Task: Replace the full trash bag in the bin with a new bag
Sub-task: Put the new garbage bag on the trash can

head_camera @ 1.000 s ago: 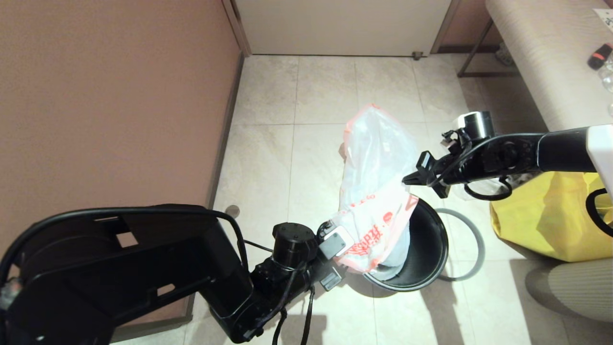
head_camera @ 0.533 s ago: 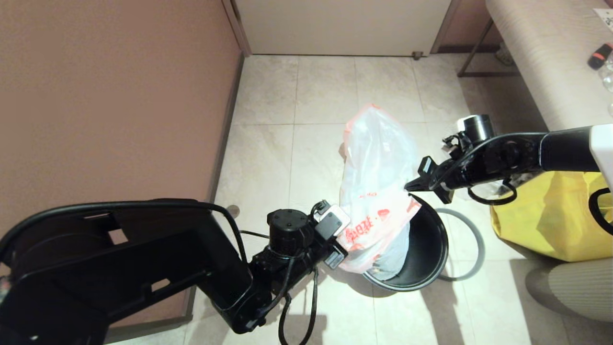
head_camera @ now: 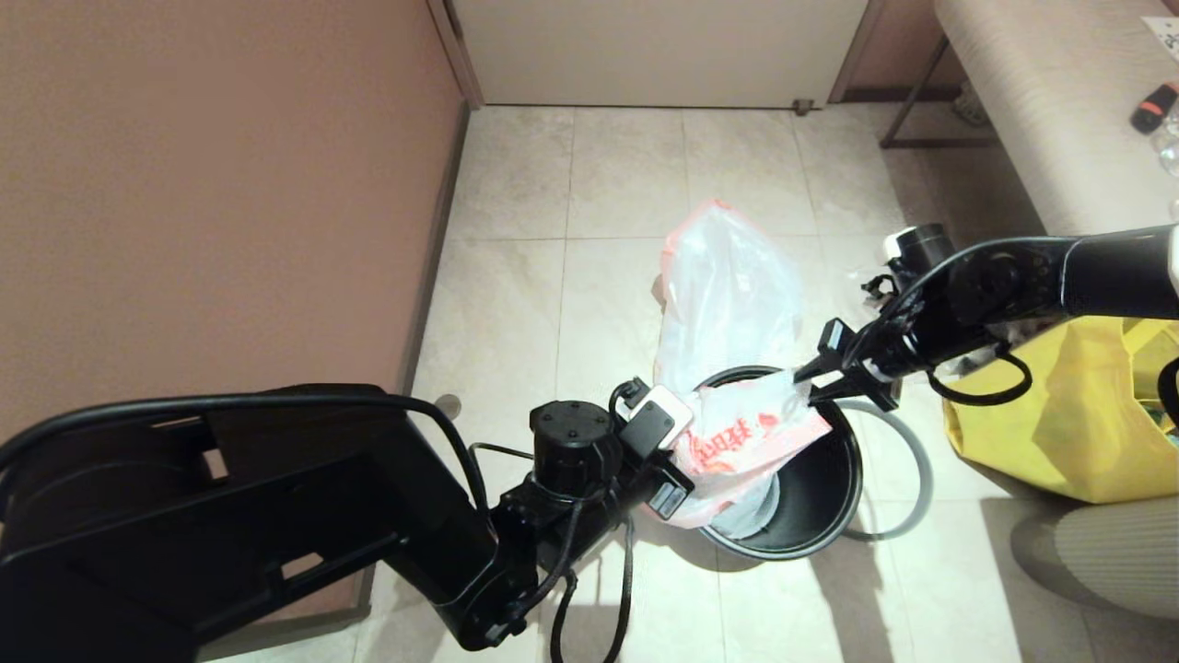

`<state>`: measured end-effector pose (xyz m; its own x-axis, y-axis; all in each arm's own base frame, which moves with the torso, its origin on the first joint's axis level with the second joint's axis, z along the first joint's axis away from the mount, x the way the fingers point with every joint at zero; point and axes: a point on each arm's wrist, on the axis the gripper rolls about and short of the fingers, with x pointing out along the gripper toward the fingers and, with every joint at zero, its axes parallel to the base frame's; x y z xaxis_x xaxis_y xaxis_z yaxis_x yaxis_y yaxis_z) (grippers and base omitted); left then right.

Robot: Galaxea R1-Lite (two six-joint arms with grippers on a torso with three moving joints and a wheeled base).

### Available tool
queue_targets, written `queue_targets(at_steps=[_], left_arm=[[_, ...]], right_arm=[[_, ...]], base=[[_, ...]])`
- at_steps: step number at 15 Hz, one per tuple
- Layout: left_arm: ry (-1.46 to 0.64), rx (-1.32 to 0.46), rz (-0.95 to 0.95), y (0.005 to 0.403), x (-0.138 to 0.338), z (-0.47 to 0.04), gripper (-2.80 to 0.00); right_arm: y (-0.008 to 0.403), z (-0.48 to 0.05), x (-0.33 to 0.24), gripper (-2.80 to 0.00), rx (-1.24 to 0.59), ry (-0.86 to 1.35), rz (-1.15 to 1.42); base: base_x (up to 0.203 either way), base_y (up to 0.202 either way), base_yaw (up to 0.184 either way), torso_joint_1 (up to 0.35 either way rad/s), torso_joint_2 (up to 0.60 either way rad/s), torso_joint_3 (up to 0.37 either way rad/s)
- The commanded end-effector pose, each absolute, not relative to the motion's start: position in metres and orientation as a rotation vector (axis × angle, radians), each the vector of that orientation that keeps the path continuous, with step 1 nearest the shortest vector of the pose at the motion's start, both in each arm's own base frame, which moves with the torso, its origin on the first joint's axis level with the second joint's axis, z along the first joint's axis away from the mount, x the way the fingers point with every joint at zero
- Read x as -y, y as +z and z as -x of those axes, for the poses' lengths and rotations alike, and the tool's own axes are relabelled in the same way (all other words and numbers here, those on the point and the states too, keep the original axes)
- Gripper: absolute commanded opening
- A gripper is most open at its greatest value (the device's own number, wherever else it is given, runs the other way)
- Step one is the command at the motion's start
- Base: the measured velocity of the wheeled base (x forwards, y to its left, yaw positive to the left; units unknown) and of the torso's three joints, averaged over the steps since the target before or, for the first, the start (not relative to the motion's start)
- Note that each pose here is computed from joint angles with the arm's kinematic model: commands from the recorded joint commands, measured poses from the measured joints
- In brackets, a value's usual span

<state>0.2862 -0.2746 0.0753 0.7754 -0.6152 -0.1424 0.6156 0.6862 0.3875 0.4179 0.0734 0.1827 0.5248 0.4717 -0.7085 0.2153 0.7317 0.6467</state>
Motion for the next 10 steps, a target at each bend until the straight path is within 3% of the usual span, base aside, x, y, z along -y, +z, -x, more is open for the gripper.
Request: queue_targets(at_steps=[1, 4, 10], left_arm=[[-0.683, 0.013, -0.42, 0.079, 0.275, -0.288, -2.8], [-0.675, -0.008, -0.321, 0.089, 0.283, -0.295, -2.8], [-0.598, -0.045, -0.096, 0.127, 0.293, -0.306, -2.8]], right_arm=[[0.2, -0.41, -0.069, 0.0, -0.999, 0.182, -0.777], [0.228, -0.381, -0.041, 0.0, -1.009, 0.117, -0.808], [0.173, -0.355, -0.043, 0.0, -1.339, 0.022, -0.757]], base=[[0.0, 0.0, 0.0, 0.0, 0.0, 0.0], [0.0, 0.0, 0.0, 0.0, 0.0, 0.0], [0.0, 0.0, 0.0, 0.0, 0.0, 0.0]])
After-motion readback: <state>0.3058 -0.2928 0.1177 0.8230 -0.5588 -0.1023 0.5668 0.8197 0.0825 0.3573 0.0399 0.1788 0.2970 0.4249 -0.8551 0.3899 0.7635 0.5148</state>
